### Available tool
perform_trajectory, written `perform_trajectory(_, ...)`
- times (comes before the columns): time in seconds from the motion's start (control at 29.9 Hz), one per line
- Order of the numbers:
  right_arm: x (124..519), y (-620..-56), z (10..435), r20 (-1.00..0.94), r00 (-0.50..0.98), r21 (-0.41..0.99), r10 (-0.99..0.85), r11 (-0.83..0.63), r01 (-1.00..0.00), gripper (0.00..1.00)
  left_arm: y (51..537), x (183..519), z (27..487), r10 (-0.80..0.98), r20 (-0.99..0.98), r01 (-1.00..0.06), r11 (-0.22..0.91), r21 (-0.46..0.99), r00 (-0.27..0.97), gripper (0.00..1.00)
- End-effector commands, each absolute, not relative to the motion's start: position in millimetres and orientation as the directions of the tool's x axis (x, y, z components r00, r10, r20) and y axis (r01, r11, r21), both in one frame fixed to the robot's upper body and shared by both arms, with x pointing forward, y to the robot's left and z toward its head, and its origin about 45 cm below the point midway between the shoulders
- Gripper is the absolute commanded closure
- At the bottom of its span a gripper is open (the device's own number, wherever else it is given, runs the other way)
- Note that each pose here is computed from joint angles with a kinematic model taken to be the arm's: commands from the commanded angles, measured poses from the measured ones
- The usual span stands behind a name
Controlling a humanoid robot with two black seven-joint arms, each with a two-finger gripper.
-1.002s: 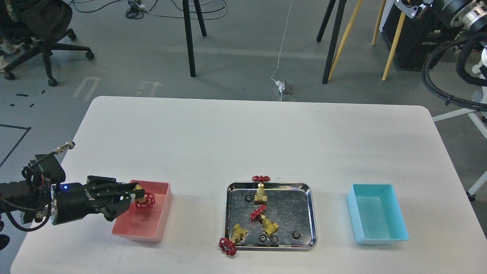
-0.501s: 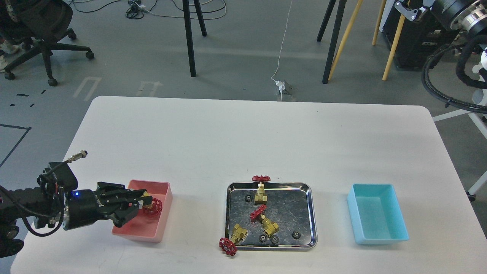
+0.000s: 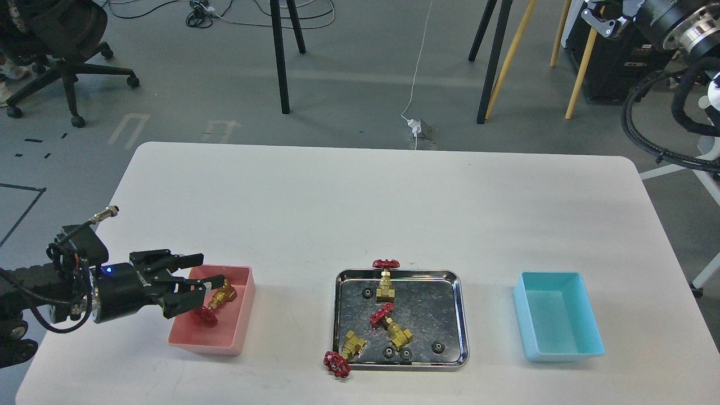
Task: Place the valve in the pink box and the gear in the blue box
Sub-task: 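Raise the left arm away and reach the right gripper toward the tray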
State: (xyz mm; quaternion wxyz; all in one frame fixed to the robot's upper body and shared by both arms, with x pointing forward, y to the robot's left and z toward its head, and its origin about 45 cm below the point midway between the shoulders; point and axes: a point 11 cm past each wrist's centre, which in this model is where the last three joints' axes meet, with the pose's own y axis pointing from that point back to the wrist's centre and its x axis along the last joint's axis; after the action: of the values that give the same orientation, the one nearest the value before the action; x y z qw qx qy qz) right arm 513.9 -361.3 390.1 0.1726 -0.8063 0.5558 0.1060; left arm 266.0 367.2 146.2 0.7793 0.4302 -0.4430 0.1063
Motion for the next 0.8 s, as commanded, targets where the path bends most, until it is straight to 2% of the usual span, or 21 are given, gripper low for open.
perform_trajectory(0.0,512.8,-353.3,385.8,-0.351,0.379,-0.141,-0.856,-0.351,-0.926,0.0,359.9,290.6,172.0,-0.066,0.825,-0.639,0.599,0.483,0.561,0.27)
perform_trajectory(0.1,510.9,-334.3,369.5,-0.202,0.427,-0.028,-0.881,-0.43,-0.902,0.0,351.7,315.4,202.8,0.101,0.808,-0.69,0.588,0.422,0.58,0.26)
perform_trajectory(0.23,504.6,-303.6,343.2,0.143,0.555,0.205,-0.82,-0.524,-0.827,0.0,316.4,361.1,267.7,0.398,0.678,-0.709,0.655,0.262,0.618,0.25)
perform_trajectory(0.33,491.7,-278.7,318.4,0.369,0.674,0.381,-0.64,-0.557,-0.738,0.0,285.6,379.9,313.6,0.579,0.417,-0.667,0.739,0.095,0.701,0.25)
perform_trajectory(0.47,460.4,-245.4,280.8,0.544,0.793,0.579,-0.274,-0.562,-0.591,0.0,258.0,398.9,349.8,0.61,0.036,-0.599,0.787,-0.147,0.792,0.23)
perform_trajectory(0.57,427.2,-226.7,253.2,0.576,0.817,0.698,0.028,-0.535,-0.475,0.0,221.9,411.6,349.0,0.584,-0.068,-0.581,0.776,-0.245,0.809,0.22)
perform_trajectory(0.67,385.7,-205.9,228.4,0.541,0.78,0.791,0.315,-0.505,-0.345,0.0,192.8,419.6,321.6,0.568,-0.146,-0.586,0.771,-0.25,0.81,0.21)
perform_trajectory(0.77,354.8,-194.8,217.4,0.485,0.742,0.841,0.463,-0.481,-0.249,0.0,163.9,413.7,295.8,0.531,-0.218,-0.573,0.781,-0.25,0.819,0.2)
